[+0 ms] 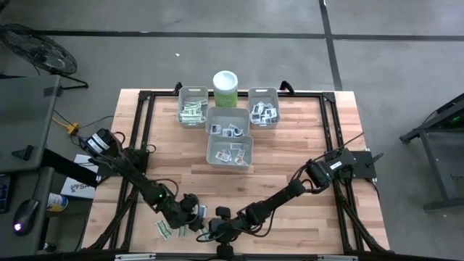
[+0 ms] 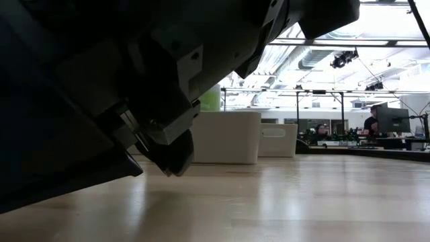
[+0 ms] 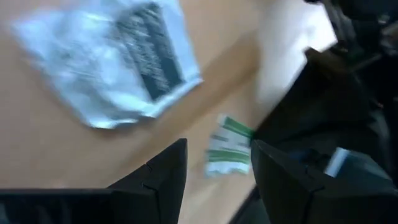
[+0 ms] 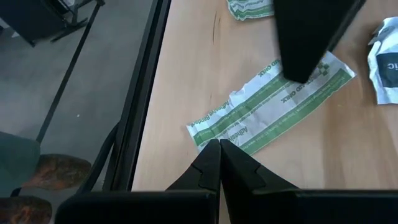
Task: Pick & Place First Aid Supplies
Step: Put the right bandage pack into the left bin
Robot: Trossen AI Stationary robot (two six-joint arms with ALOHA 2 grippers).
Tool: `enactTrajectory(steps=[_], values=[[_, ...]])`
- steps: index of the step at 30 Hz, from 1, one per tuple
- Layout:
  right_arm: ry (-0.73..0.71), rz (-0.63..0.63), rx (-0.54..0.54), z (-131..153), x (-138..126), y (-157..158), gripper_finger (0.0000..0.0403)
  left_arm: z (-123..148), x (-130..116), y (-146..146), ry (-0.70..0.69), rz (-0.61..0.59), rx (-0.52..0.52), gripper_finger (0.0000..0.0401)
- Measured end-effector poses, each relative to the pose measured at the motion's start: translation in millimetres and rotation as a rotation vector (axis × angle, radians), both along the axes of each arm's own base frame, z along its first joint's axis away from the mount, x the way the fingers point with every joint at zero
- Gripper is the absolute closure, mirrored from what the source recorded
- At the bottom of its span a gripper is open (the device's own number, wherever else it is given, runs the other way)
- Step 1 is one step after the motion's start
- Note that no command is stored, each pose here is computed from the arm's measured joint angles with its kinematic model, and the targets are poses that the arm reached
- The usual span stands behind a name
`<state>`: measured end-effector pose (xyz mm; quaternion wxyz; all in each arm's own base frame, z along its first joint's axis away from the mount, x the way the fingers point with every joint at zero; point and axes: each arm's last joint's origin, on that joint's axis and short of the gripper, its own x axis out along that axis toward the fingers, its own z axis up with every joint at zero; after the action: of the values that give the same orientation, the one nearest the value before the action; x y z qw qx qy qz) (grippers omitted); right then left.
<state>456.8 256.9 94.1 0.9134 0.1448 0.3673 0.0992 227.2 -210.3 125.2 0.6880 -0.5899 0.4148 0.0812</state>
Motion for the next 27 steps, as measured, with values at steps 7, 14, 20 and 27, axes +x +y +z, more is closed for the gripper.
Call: enactTrajectory(steps=[7,14,20,27], values=[[0.001,-0.002,0.000,-0.6,0.0,0.0,0.0403,-7.4,5.0,-7.3,-0.029,-0.026,-0.059,0.0224],[0.009,-0.003,0.008,-1.0,-0.8,0.8,0.0403,-8.7,4.4,-6.4,-0.029,-0.037,-0.029,0.0279],[0.014,-0.012,0.018,-1.0,-1.2,1.3,0.0403,-9.9,3.7,-5.6,-0.023,-0.044,-0.006,0.0387],[0.019,0.023,0.053,4.9,-1.2,1.5,0.0402,-9.9,3.6,-5.7,-0.031,-0.056,0.006,0.0398]])
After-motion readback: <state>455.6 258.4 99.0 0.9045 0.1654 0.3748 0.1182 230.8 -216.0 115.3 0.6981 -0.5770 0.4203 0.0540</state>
